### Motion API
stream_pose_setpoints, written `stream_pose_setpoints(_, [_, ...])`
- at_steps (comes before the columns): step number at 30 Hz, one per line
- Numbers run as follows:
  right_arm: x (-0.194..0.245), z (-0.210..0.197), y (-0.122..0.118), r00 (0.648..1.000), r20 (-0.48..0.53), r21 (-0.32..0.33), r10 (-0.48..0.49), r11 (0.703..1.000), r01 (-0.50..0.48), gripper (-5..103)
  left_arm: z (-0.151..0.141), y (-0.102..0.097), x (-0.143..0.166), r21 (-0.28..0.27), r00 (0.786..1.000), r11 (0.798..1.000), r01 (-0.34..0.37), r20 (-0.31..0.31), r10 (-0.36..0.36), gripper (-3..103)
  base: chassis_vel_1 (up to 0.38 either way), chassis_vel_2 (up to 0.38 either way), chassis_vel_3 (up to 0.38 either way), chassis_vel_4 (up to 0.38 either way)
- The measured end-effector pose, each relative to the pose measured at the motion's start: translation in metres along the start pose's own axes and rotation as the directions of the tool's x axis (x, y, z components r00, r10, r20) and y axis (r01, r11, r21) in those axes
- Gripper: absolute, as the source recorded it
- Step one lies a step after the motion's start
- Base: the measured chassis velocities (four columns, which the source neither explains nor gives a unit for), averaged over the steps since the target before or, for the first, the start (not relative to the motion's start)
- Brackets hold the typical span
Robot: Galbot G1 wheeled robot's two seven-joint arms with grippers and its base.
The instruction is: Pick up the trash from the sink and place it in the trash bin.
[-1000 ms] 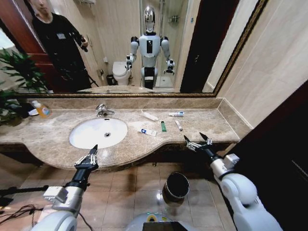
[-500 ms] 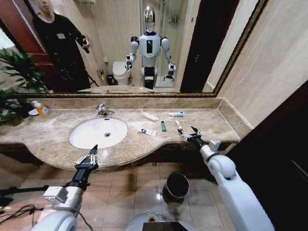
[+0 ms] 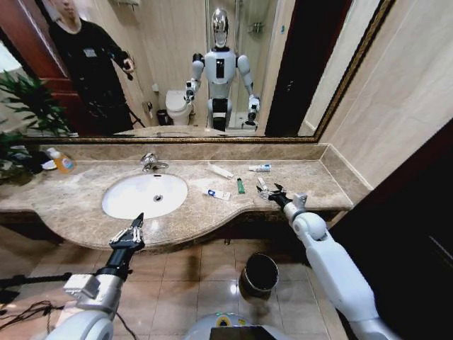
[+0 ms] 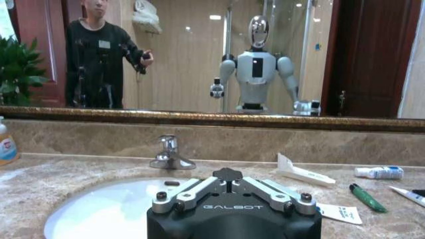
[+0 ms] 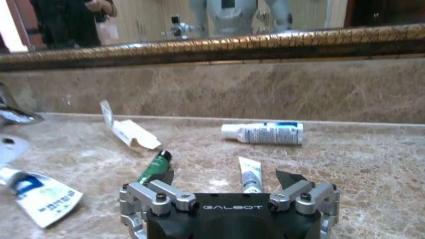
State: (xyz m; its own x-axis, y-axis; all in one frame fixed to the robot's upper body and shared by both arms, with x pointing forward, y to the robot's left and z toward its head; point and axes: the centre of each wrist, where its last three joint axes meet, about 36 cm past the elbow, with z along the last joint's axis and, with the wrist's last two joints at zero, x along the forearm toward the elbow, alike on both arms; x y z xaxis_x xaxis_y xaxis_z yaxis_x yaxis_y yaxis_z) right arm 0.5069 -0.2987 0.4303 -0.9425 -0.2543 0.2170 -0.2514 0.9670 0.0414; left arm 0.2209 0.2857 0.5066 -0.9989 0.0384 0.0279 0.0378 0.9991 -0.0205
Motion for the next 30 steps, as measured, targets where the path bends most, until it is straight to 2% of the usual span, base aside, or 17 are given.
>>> stream_pose_setpoints(12, [-0.012, 0.009, -0.010, 0.998, -0.059, 0.002, 0.023, 1.000, -0.023, 102, 0.000, 0.000, 0.000, 0.000, 1.000, 1.000, 0.000, 0.000, 0.000, 0, 0.000, 0.000, 0.000, 0.000])
stream_pose_setpoints(14, [-0.012, 0.010, -0.012, 0.998, -0.061, -0.001, 0.024, 1.000, -0.024, 93, 0.000, 0.000, 0.000, 0.000, 1.000, 1.000, 0.000, 0.000, 0.000, 0, 0.000, 0.000, 0.000, 0.000])
stream_pose_setpoints(15, [-0.012, 0.010, -0.012, 0.998, -0.061, -0.001, 0.024, 1.000, -0.024, 93, 0.000, 0.000, 0.000, 0.000, 1.000, 1.000, 0.000, 0.000, 0.000, 0, 0.000, 0.000, 0.000, 0.000])
stream_pose_setpoints(17, [-0.013, 0.012, -0.013, 0.998, -0.065, 0.002, 0.022, 1.000, -0.022, 83, 0.000, 0.000, 0.000, 0.000, 1.000, 1.000, 0.000, 0.000, 0.000, 0, 0.000, 0.000, 0.000, 0.000])
stream_pose_setpoints(19, [-0.013, 0.012, -0.013, 0.998, -0.065, 0.004, 0.022, 1.000, -0.022, 83, 0.000, 0.000, 0.000, 0.000, 1.000, 1.000, 0.000, 0.000, 0.000, 0, 0.000, 0.000, 0.000, 0.000])
stream_pose_setpoints(22, [-0.012, 0.015, -0.015, 0.998, -0.067, 0.011, 0.021, 1.000, -0.020, 66, 0.000, 0.000, 0.000, 0.000, 1.000, 1.000, 0.000, 0.000, 0.000, 0, 0.000, 0.000, 0.000, 0.000])
stream_pose_setpoints(23, [-0.012, 0.015, -0.015, 0.998, -0.067, 0.011, 0.021, 1.000, -0.020, 66, 0.000, 0.000, 0.000, 0.000, 1.000, 1.000, 0.000, 0.000, 0.000, 0, 0.000, 0.000, 0.000, 0.000])
stream_pose_setpoints(26, [-0.011, 0.016, -0.017, 0.997, -0.067, 0.019, 0.024, 1.000, -0.023, 50, 0.000, 0.000, 0.000, 0.000, 1.000, 1.000, 0.000, 0.000, 0.000, 0, 0.000, 0.000, 0.000, 0.000])
stream_pose_setpoints(30, [-0.012, 0.015, -0.018, 0.998, -0.062, 0.034, 0.031, 0.999, -0.029, 41, 0.000, 0.000, 0.000, 0.000, 1.000, 1.000, 0.000, 0.000, 0.000, 0, 0.000, 0.000, 0.000, 0.000])
